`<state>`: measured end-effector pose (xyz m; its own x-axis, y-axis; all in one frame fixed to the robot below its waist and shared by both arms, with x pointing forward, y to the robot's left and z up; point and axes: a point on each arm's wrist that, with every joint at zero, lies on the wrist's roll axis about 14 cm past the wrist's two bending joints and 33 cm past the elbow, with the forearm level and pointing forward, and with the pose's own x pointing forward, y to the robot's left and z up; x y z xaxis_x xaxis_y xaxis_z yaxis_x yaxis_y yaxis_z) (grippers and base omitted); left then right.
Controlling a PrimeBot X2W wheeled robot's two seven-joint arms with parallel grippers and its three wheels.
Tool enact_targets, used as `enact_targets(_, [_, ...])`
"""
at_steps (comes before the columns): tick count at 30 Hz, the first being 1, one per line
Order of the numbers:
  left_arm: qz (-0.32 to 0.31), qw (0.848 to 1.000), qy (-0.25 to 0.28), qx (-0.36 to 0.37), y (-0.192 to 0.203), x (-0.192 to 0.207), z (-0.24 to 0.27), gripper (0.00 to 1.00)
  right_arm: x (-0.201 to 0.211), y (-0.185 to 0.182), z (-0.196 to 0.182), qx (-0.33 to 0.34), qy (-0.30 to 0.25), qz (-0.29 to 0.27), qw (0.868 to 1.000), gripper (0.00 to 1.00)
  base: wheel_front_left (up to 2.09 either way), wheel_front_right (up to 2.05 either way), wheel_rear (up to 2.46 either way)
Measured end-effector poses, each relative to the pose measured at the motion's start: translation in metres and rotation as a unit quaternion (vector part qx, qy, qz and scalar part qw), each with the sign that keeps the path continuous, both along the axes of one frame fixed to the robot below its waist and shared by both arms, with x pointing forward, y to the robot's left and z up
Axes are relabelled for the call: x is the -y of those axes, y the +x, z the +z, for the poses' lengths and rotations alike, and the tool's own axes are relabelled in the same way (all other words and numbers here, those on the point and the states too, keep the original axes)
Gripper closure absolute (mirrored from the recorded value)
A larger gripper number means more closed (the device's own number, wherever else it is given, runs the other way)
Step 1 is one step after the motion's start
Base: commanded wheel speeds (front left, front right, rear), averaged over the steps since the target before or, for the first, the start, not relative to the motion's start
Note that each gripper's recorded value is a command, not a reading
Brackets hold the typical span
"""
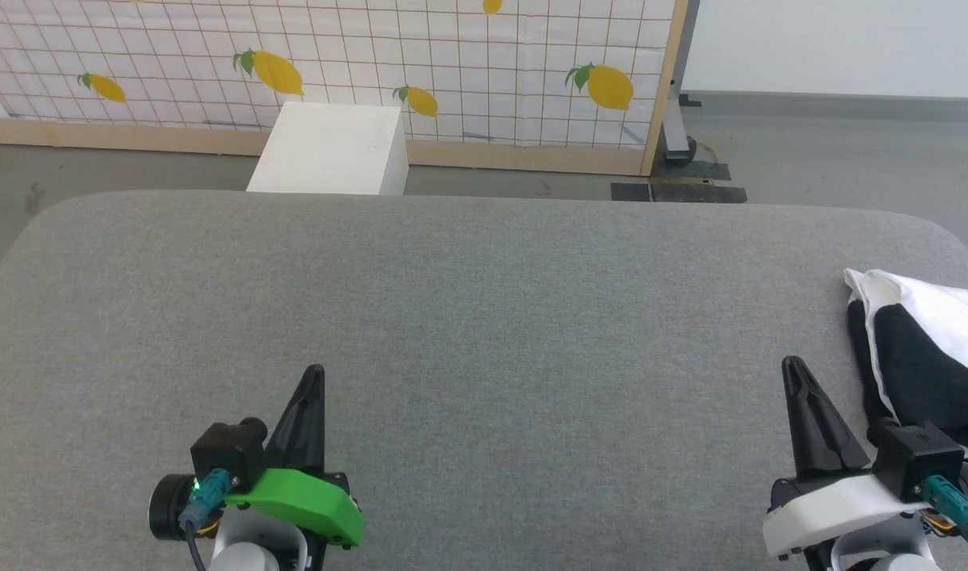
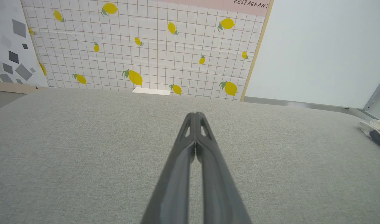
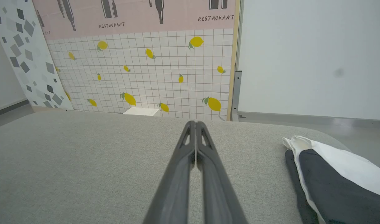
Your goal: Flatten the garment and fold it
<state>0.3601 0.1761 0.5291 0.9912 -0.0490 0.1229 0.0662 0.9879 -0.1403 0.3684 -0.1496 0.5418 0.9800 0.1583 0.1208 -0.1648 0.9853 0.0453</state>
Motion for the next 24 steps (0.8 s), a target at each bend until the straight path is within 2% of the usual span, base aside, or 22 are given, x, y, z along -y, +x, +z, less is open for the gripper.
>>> enact_targets(24, [0.0,1.0,0.025,-0.006,0.0054,0.0019,0.0057,1.0,0.0028,-0.0015,-0.0054,-0.017,-0.013,-0.004,1.0,1.0,0.0,0.0,0.0])
